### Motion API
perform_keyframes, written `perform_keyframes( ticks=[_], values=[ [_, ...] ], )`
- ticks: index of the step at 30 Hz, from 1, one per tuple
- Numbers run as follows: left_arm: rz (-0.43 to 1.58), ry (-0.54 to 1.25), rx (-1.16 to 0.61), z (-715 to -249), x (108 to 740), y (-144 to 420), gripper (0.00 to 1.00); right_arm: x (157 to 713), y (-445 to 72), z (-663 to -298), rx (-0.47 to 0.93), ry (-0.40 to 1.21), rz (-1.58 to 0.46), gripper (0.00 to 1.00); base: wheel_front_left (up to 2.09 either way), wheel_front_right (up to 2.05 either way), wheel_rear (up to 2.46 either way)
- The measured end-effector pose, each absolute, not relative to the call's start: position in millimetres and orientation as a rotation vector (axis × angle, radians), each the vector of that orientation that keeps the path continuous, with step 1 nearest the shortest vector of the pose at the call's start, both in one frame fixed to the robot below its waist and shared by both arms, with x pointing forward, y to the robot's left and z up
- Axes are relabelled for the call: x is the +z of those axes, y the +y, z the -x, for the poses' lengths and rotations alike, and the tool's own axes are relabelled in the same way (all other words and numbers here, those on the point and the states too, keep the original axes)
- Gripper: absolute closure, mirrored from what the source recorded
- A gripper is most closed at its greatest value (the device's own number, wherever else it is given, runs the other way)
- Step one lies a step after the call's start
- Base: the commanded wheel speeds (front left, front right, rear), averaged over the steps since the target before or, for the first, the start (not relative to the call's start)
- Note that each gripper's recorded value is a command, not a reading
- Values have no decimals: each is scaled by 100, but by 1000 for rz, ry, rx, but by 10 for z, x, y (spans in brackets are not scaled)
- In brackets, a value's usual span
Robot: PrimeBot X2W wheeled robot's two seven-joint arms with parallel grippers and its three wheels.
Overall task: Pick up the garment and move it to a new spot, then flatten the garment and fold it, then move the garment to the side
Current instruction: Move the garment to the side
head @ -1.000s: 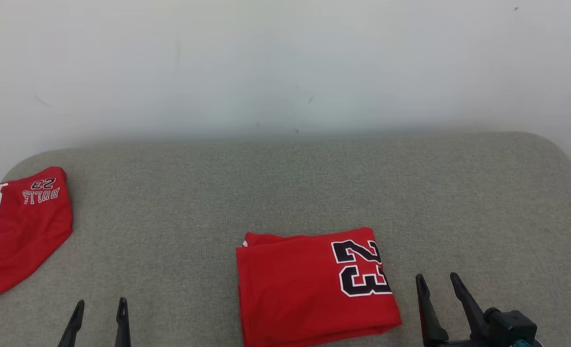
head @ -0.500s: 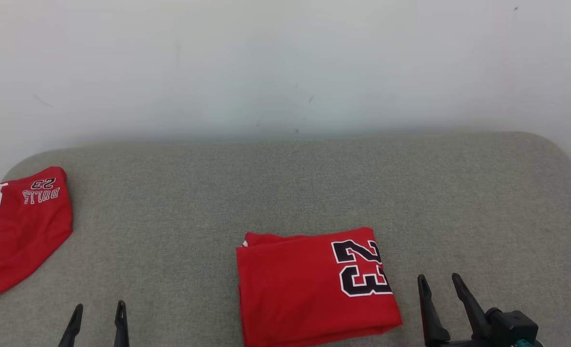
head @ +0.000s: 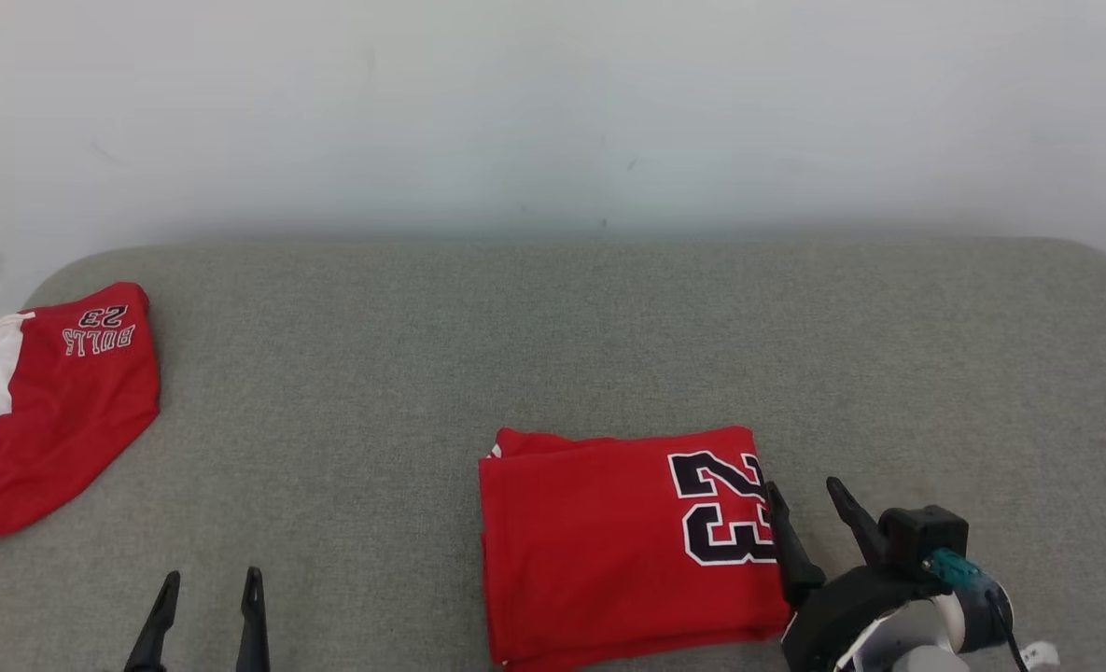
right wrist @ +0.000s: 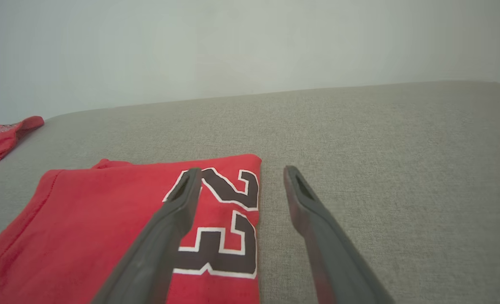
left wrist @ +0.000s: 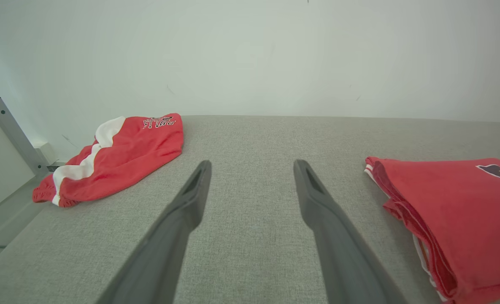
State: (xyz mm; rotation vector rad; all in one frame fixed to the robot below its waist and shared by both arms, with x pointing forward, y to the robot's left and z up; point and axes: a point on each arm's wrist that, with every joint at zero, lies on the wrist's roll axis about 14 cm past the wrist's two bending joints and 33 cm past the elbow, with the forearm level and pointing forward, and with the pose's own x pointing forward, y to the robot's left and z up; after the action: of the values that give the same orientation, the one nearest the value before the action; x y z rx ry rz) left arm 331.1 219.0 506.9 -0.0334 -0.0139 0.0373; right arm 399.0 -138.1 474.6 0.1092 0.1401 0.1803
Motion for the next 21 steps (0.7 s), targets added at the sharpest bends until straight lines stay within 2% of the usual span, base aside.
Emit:
perform_keyframes(
  ticks=[7,15,16,17,18,21],
  values=[
    [31,-9,33,-3441,5032,2184,0,4339,-1369,-4226,188,291,-89,0,0,0,0],
    [30,8,43,-3508,4948,2218,0,3913,-1147,-4236,242,438,-83,2,0,0,0],
    [31,6,42,-3512,4949,2217,0,3904,-1131,-4245,246,442,-84,56,0,0,0],
    [32,3,42,-3522,4958,2213,0,3888,-1114,-4240,250,449,-84,74,0,0,0],
    [32,-3,41,-3530,4971,2211,0,3892,-1095,-4245,255,446,-86,100,0,0,0],
    [38,-9,40,-3523,4977,2190,0,3912,-1062,-4259,261,435,-90,100,0,0,0]
  ],
)
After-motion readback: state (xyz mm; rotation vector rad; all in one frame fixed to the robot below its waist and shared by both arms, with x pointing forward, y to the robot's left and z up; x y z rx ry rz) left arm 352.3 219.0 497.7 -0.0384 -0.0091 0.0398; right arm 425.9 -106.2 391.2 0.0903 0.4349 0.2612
